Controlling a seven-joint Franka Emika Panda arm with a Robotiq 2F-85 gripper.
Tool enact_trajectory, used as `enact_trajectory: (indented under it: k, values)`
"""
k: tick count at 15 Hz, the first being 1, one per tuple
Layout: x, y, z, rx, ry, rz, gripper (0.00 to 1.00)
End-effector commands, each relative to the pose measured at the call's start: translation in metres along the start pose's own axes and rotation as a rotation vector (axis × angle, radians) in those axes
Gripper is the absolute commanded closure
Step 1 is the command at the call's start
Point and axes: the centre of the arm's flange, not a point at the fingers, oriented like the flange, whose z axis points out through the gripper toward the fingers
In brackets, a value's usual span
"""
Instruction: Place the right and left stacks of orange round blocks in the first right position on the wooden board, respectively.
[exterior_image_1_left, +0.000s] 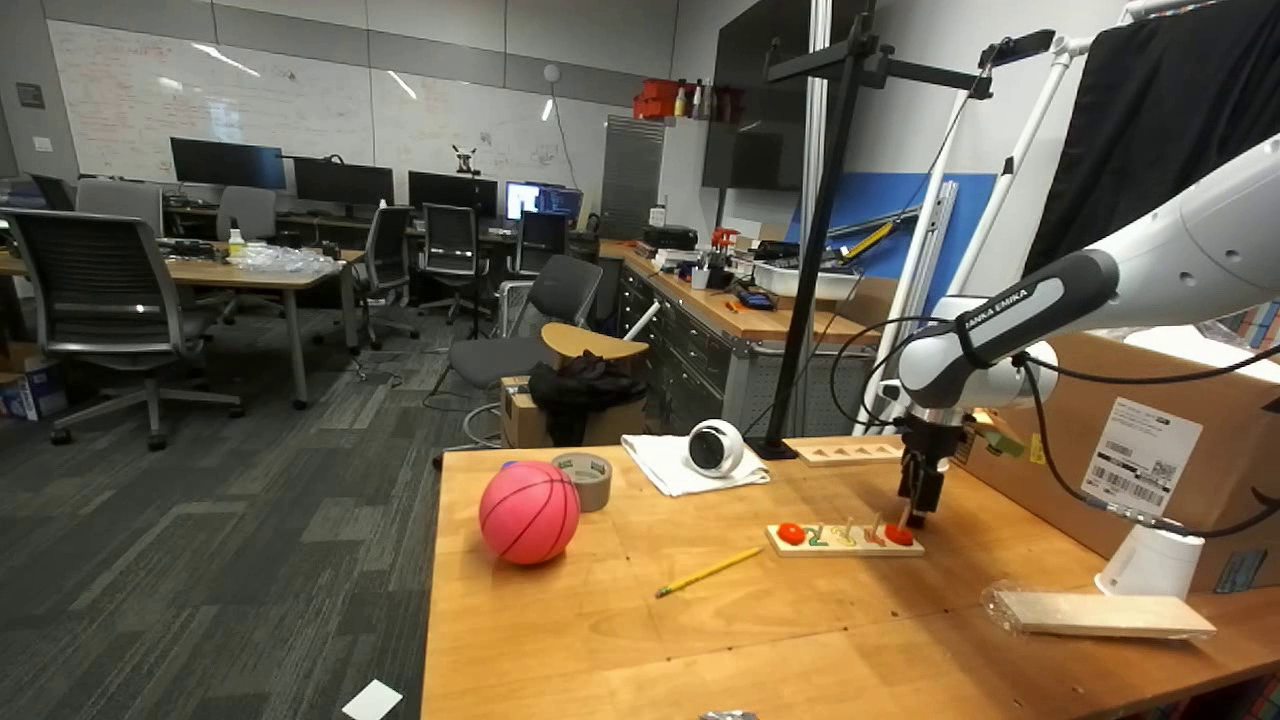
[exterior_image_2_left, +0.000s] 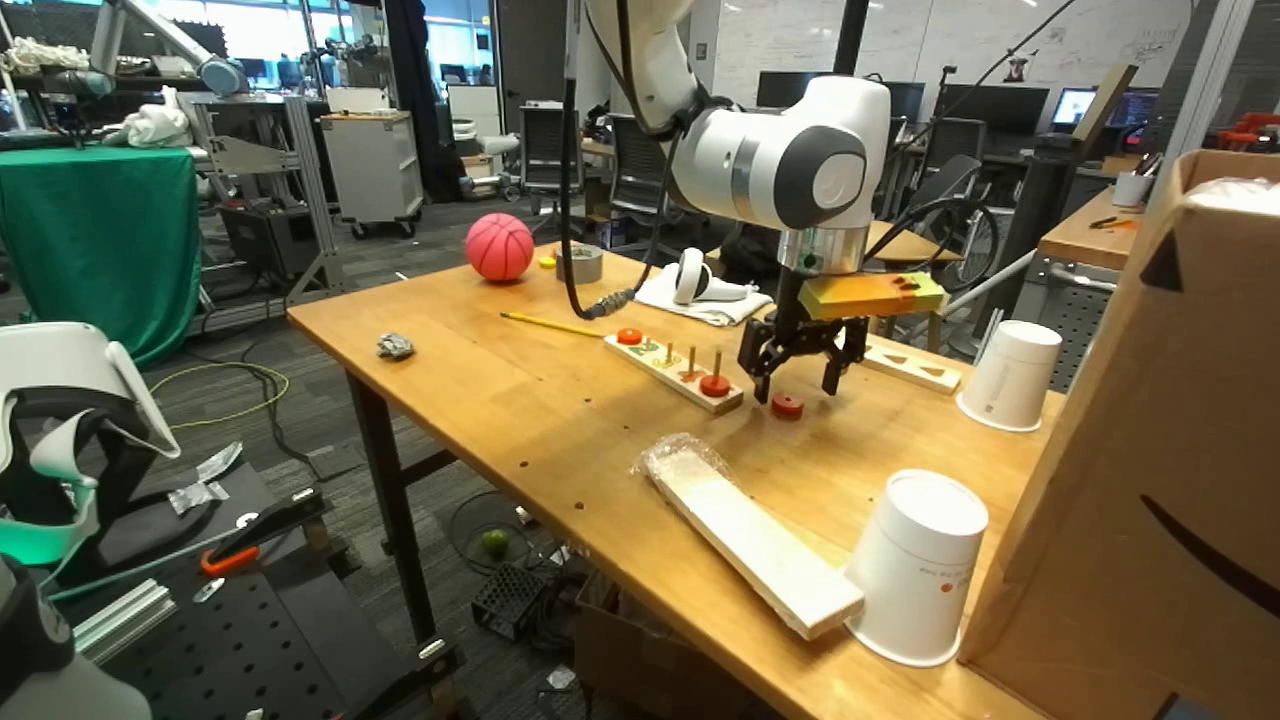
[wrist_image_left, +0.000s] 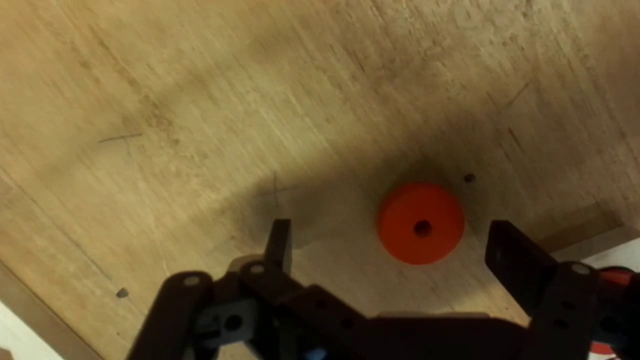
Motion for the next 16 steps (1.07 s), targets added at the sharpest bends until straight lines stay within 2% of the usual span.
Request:
enact_trajectory:
  k: [1,3,4,5,7,10,13,16]
  values:
    - [-0.004,0.013,0.001,0.020,0.019,-0.004,0.00]
    - [-0.007,0.013,0.003,0.025,0.017,-0.002,0.01]
    - [-0.008,0.014,0.004,0.028,0.016,-0.002,0.05]
    - [-0.009,0.013,0.005,0.031,0.016,0.000,0.26]
    - [-0.010,0.014,0.004,0.030,0.019,0.000,0.37]
    - [-0.009,0.015,0.002,0.031,0.018,-0.004,0.62]
    - [-0.009,0.015,-0.003,0.026,0.017,-0.007,0.83]
    - [-0.010,0.013,-0.008,0.017,0.014,-0.007,0.84]
